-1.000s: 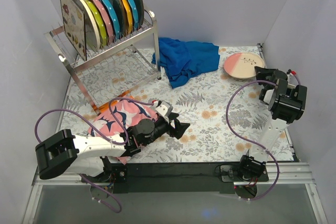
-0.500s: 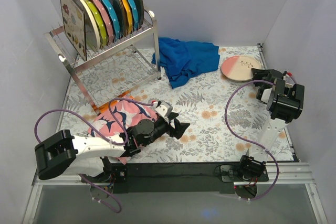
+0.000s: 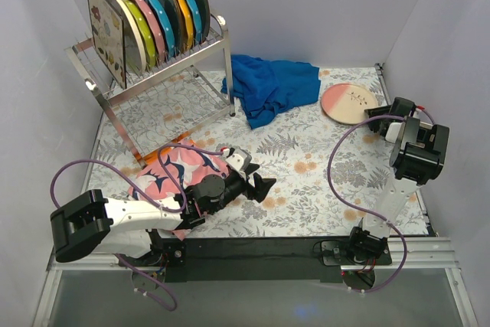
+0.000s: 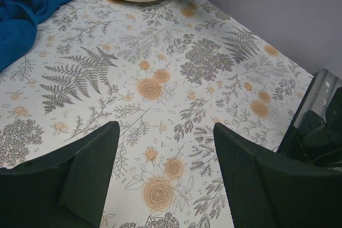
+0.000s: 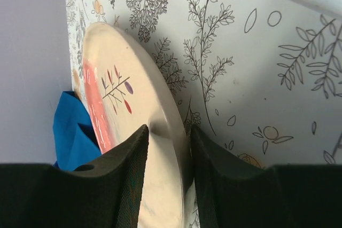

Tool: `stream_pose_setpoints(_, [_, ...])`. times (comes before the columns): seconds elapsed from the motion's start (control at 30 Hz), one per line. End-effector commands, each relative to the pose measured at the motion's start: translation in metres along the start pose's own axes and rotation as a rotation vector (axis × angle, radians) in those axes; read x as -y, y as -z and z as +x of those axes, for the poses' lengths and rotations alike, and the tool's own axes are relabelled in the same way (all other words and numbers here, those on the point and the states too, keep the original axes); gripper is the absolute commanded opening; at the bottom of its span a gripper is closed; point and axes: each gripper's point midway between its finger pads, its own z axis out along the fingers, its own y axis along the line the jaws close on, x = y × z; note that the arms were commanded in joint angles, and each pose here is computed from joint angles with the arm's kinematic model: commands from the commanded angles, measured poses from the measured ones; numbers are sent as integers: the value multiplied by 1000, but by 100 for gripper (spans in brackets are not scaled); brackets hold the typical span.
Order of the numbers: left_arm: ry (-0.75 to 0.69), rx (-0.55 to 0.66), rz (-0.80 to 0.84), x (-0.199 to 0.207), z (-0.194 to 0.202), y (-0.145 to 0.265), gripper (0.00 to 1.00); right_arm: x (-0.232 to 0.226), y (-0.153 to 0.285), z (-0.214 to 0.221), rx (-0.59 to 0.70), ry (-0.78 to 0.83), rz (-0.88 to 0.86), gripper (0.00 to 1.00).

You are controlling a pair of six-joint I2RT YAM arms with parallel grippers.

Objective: Unload the plates from the dish rack
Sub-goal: Place the plate at the center of the board.

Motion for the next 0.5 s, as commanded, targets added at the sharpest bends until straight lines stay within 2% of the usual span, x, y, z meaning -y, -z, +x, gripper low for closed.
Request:
stream_pose_setpoints(0.0, [-12, 24, -16, -1, -8, 2, 70, 17, 16, -6, 15, 80, 123, 44])
stream_pose_setpoints(0.47, [-26, 35, -37, -4, -11, 4, 70, 35, 24, 18, -51, 75, 158, 41])
